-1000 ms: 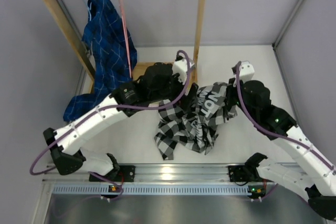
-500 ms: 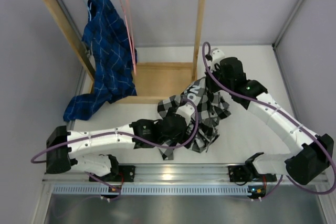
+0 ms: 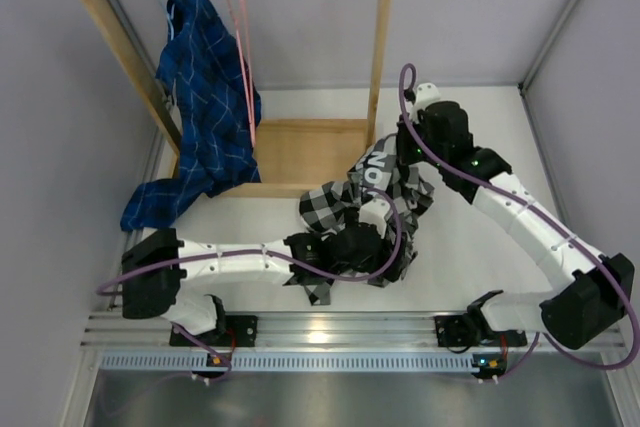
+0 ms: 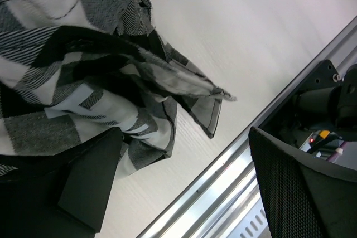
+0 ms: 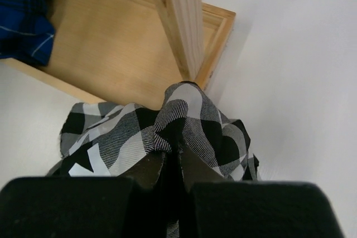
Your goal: Place the shirt on the hanger
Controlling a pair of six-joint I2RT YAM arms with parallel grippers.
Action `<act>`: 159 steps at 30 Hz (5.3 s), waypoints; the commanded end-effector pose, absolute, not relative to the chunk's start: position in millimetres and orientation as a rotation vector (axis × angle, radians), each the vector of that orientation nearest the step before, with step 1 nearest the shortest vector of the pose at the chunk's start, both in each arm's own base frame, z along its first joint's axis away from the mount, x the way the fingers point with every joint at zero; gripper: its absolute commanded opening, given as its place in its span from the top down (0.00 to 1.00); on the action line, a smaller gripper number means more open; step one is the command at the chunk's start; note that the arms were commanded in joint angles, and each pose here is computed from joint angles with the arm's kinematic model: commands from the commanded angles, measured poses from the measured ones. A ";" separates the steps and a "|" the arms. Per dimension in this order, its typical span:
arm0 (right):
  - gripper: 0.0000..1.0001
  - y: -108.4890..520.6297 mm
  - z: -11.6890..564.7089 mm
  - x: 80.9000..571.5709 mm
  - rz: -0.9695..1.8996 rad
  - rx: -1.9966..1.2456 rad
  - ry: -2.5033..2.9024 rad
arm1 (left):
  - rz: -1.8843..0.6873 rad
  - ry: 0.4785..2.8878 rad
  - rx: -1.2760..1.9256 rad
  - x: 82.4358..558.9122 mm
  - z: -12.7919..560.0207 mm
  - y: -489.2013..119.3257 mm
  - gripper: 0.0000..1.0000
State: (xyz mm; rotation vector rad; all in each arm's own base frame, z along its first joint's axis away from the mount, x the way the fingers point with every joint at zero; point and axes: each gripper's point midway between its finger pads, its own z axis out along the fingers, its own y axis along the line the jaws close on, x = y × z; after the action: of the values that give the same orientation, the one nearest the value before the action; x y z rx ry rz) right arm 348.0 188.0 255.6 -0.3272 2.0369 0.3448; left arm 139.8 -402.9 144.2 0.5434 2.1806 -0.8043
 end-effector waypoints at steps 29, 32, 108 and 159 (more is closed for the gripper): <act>0.19 190.3 253.9 267.0 0.639 -0.373 2.001 | -0.882 2.131 -0.108 187.1 139.2 -338.3 1.00; 0.23 192.2 239.0 223.2 0.812 -0.353 2.017 | -0.928 2.110 -0.142 181.9 142.3 -321.4 1.00; 1.00 222.8 332.2 97.1 0.904 -1.079 1.738 | -0.792 1.721 0.238 185.7 365.4 -272.1 0.02; 1.00 161.6 321.9 125.8 0.675 -0.699 1.766 | -0.597 1.660 0.092 301.6 346.4 -304.1 1.00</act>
State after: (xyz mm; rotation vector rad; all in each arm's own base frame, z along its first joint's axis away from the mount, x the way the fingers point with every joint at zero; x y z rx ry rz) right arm 100.0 172.6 292.6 -0.8480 1.7746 0.7942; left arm 265.0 -380.6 265.3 0.6360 1.8588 -0.7587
